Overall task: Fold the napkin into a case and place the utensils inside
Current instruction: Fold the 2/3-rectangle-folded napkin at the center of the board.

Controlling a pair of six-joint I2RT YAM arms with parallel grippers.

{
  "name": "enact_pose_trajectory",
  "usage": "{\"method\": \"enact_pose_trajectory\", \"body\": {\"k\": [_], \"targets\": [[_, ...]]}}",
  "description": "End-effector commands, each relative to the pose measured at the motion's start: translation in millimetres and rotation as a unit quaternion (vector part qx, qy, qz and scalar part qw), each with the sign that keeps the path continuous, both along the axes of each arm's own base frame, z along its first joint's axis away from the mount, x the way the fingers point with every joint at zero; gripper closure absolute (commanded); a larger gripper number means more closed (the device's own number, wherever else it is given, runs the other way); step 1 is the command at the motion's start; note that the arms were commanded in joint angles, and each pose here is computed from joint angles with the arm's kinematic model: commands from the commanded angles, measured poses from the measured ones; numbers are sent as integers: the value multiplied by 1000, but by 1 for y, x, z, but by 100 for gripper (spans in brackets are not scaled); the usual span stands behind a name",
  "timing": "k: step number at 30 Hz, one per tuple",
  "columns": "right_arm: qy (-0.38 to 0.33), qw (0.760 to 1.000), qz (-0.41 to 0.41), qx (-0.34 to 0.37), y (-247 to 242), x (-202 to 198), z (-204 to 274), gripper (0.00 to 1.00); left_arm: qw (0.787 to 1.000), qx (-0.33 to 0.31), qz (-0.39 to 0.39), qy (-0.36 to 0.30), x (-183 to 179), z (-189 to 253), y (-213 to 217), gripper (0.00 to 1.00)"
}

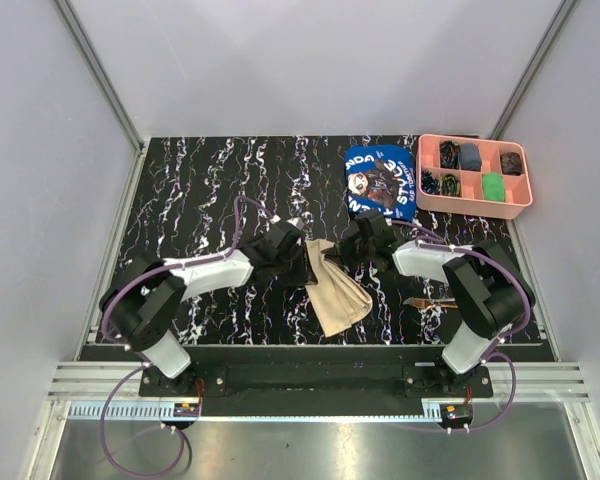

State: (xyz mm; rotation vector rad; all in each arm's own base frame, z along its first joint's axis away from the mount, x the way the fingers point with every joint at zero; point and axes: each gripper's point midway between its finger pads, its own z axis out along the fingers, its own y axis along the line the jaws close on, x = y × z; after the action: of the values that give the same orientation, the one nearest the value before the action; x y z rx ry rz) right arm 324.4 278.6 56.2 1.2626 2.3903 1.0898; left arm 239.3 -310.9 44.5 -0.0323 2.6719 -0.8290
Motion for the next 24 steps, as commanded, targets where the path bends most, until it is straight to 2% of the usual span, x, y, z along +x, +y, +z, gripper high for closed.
{"method": "enact_pose_trajectory", "body": {"k": [1,9,16,24], "targets": [[-23,999,-21,11,4,11,17,100,999,23,16,-29,6,5,23,76],[-18,1000,-21,9,11,9,20,100,999,33,15,0,14,-35,21,82],[13,998,-46,47,35,3,16,100,999,33,12,-2,14,-42,21,83],[43,990,-105,87,46,-3,-16,100,999,37,7,-21,13,-37,27,83]]}}
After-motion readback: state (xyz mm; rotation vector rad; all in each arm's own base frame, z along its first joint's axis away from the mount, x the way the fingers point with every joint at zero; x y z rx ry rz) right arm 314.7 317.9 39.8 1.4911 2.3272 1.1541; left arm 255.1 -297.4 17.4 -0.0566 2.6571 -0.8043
